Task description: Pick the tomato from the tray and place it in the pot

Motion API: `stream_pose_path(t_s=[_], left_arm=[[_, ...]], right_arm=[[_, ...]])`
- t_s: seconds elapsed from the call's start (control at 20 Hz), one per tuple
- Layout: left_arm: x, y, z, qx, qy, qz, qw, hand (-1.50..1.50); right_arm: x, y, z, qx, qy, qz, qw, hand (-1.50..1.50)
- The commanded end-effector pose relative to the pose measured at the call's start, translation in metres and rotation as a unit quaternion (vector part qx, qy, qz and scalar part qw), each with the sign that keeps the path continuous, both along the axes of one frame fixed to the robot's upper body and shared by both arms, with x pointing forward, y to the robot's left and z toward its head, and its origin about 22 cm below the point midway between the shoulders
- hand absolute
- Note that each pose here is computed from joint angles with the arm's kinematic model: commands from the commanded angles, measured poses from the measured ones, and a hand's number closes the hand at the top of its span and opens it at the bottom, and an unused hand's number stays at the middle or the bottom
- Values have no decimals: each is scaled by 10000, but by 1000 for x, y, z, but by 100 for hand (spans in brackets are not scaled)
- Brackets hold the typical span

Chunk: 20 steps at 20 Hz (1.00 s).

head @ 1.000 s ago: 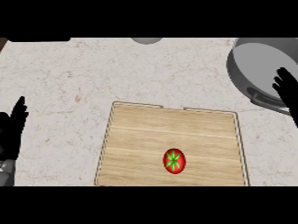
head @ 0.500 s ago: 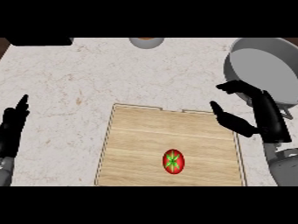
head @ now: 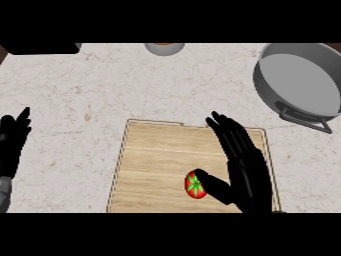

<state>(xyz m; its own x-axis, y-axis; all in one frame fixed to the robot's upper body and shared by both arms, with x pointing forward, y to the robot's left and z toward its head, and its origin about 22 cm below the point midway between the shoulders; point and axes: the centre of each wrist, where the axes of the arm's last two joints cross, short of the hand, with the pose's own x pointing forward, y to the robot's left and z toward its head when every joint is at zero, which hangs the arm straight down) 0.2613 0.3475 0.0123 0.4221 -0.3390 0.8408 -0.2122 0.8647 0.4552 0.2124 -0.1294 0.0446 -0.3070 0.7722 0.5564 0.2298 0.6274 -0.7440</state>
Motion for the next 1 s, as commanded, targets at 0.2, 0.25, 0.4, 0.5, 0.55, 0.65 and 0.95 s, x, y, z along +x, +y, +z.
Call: stream_pose_path(t_s=[0.2, 0.25, 0.4, 0.5, 0.55, 0.65, 0.95], left_arm=[[-4, -3, 1, -52, 112, -5, 9999, 0], [-4, -3, 1, 33, 141, 40, 9999, 0], [-3, -7, 4, -58, 85, 5, 9999, 0], [0, -22, 4, -34, 39, -88, 9999, 0], [3, -11, 12, -35, 46, -59, 10000, 0], [10, -12, 23, 65, -35, -94, 9999, 0], [-2, -18, 6, -39, -45, -194, 9998, 0]], right_arm=[[-32, 41, 19, -1647, 933, -1000, 9768, -150], [-42, 49, 17, -1902, 1152, -978, 9701, -150], [-60, 69, 34, -2369, 1719, -1140, 9494, -150], [-60, 83, 38, -2713, 2247, -1315, 9266, -150], [-68, 90, 36, -2821, 2556, -1297, 9156, -150], [-73, 92, 45, -2950, 2892, -1216, 9025, -150], [-80, 95, 51, -2965, 3273, -1451, 8854, -150]])
